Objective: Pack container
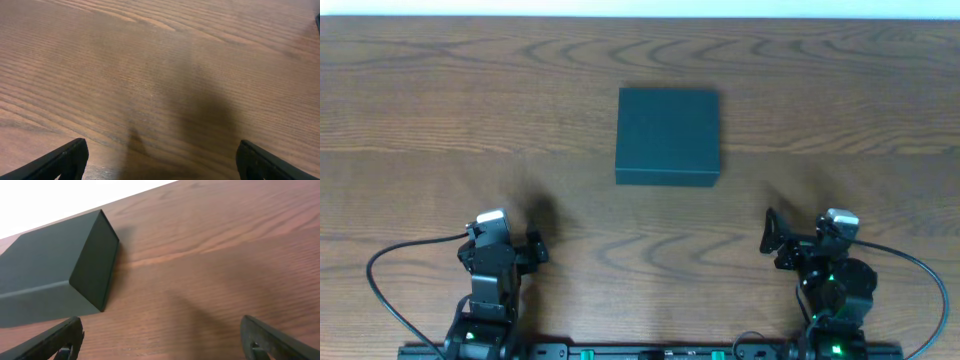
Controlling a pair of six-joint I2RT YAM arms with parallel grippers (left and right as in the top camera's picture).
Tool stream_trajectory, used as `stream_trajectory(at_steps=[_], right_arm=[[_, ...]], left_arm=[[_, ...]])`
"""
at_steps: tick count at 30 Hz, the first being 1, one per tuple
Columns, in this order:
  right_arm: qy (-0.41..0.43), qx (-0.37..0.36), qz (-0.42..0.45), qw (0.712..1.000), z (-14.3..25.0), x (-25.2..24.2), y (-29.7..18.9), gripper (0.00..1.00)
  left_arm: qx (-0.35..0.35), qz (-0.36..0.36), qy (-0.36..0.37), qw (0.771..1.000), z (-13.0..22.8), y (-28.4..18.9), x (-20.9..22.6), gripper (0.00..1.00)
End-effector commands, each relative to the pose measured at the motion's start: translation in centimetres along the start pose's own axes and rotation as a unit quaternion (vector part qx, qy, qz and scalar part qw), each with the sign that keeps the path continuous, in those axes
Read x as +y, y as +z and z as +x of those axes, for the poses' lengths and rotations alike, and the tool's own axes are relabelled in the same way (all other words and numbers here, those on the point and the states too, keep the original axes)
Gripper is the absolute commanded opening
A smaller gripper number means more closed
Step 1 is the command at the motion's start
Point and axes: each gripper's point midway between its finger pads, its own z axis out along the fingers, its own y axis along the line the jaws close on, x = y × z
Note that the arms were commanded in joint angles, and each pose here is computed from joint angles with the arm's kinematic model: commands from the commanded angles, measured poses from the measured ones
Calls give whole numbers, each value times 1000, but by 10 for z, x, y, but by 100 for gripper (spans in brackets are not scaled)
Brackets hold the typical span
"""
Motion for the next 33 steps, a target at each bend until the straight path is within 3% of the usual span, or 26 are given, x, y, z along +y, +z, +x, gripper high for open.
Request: stream_trajectory(at_steps=[1,5,9,15,33], right_arm=[[4,-15,2,1000,-5,-1,-2,99],[-6,-58,-14,998,-23,8,-9,99],[-28,-120,-63,990,-47,33,-24,99],[-36,-107,-101,988,-40,52,-25,99],[-31,-118,-78,989,-45,40,-25,99]], left_arm=[[22,-18,9,1000,14,1,8,95],[-18,0,-3,1000,-3,-5,2,95],[-105,8,-37,994,-39,-21,5,95],[-192,-19,-81,978,-71,-41,28,95],[-192,-24,-83,978,-71,-41,30,95]])
